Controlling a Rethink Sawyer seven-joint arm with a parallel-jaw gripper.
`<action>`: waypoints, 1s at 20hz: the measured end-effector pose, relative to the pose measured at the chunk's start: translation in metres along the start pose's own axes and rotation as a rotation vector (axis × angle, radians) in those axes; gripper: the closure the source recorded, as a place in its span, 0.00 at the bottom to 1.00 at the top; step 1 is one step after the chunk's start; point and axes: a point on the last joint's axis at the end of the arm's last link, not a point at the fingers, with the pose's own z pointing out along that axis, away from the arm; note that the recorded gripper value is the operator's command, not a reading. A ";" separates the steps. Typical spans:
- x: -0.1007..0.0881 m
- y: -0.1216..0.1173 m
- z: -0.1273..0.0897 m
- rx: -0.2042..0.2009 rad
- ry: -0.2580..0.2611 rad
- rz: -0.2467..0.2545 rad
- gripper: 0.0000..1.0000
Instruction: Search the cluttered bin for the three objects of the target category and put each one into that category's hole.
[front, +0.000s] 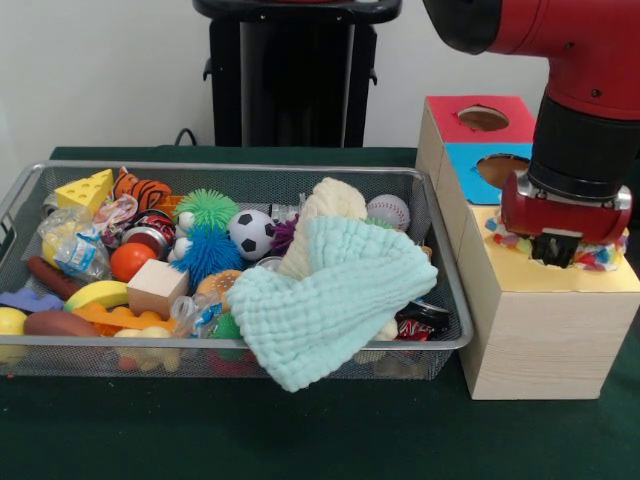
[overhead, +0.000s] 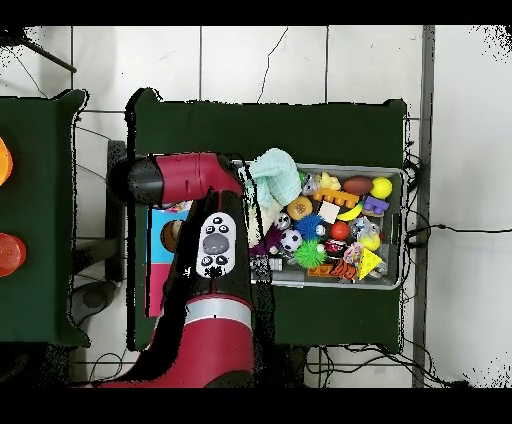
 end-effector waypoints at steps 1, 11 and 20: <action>0.000 0.000 -0.002 -0.001 -0.001 0.000 1.00; 0.001 -0.001 -0.015 -0.005 -0.006 0.003 1.00; 0.000 -0.002 -0.029 -0.012 -0.004 0.014 1.00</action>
